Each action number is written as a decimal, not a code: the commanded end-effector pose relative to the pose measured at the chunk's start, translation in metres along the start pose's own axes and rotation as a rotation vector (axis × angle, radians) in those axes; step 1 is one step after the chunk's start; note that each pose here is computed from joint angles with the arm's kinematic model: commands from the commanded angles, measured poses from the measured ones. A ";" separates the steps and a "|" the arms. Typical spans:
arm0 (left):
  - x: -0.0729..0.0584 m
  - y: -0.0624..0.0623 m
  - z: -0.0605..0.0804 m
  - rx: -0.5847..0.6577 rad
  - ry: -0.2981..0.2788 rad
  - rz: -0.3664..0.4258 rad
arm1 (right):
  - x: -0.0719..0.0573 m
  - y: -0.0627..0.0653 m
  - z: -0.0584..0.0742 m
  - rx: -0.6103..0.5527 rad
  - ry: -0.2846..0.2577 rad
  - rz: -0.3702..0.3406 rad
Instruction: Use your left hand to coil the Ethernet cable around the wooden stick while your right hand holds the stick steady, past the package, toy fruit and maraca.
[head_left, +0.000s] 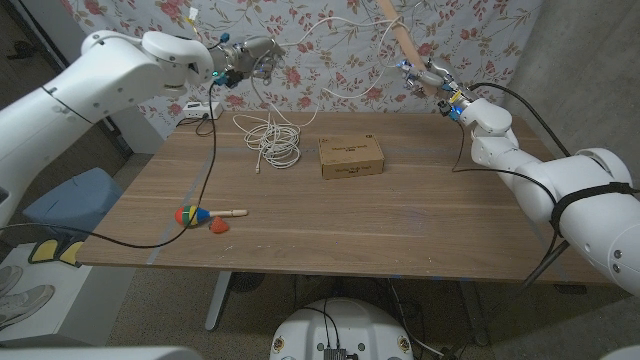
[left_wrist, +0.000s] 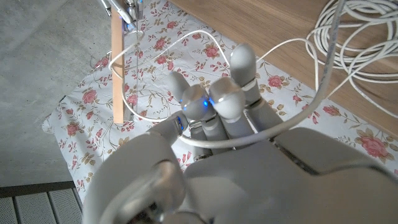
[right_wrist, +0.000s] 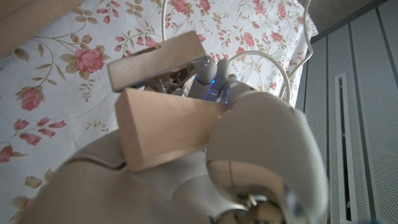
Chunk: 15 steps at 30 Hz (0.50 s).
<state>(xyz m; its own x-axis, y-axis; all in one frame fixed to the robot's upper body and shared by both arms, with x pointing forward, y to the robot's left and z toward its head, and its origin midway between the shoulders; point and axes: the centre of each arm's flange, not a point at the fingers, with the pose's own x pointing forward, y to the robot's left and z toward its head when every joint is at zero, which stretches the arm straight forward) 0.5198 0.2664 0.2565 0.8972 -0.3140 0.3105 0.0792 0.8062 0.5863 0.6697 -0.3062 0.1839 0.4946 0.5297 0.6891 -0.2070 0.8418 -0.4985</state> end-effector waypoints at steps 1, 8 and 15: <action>0.003 0.035 0.000 0.034 0.084 0.029 | -0.006 0.011 0.023 0.053 -0.109 0.227; 0.007 0.046 0.000 0.029 0.115 0.018 | -0.008 0.023 0.042 0.025 -0.185 0.319; 0.016 0.053 -0.001 0.002 0.134 -0.006 | -0.008 0.038 0.064 0.011 -0.247 0.413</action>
<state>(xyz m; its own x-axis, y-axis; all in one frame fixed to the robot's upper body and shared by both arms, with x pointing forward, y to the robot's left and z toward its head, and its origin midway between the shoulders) 0.5290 0.2944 0.2809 0.9343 -0.2519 0.2523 0.0539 0.7993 0.5985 0.6368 -0.2877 0.1867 0.2943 0.7425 0.6017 -0.3483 0.6696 -0.6560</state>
